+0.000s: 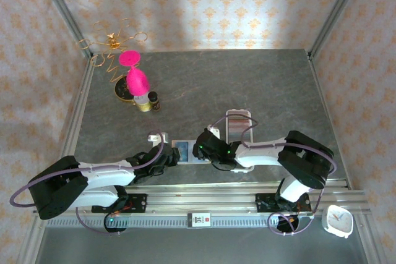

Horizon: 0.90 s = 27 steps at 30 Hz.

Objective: Put the credit cards into the card holder

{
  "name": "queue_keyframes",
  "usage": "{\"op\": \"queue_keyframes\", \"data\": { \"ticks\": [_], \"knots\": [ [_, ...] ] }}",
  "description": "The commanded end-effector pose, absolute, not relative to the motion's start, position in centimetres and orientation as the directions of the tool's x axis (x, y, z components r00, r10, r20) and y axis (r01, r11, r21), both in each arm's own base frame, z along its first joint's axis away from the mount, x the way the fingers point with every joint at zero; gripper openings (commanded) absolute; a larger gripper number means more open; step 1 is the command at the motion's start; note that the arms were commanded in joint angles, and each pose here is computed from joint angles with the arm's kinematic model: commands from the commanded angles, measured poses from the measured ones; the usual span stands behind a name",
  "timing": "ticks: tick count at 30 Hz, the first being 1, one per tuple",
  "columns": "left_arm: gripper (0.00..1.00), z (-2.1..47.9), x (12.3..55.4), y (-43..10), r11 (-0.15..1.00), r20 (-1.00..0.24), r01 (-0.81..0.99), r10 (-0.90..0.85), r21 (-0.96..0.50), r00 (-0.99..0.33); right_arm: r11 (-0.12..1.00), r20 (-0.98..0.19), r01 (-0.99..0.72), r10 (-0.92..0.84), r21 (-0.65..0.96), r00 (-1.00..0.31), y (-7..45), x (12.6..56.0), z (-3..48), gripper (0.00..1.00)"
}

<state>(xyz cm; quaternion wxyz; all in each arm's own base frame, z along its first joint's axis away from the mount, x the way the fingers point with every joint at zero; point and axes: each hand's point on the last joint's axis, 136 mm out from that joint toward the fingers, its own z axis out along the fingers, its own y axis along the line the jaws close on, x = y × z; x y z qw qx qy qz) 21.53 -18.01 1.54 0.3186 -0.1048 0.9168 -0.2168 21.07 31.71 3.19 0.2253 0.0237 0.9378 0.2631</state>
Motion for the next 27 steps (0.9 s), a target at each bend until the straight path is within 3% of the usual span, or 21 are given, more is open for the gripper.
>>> {"op": "queue_keyframes", "data": {
  "ticks": [1, 9, 16, 27],
  "knots": [
    [0.27, -1.5, 19.1, -16.9, 0.913, -0.454, -0.079, -0.272, -0.4, -0.849, 0.851, -0.395, -0.071, 0.165, 0.52, -0.904, 32.2, 20.9, 2.9, 0.34],
    [0.27, -1.3, 19.1, -16.9, 0.912, -0.455, -0.078, -0.274, -0.403, -0.847, 0.813, -0.38, -0.085, 0.174, 0.576, -0.908, 33.5, 20.8, 3.9, 0.32],
    [0.27, -1.3, 19.2, -17.0, 0.911, -0.456, -0.077, -0.275, -0.405, -0.846, 0.812, -0.422, -0.1, 0.189, 0.575, -0.887, 33.2, 21.4, 5.8, 0.01],
    [0.35, -0.5, 19.3, -17.1, 0.898, -0.47, -0.07, -0.293, -0.434, -0.833, 0.81, -0.45, -0.087, 0.229, 0.579, -0.863, 31.5, 21.4, 7.3, 0.0]
  ]
}}
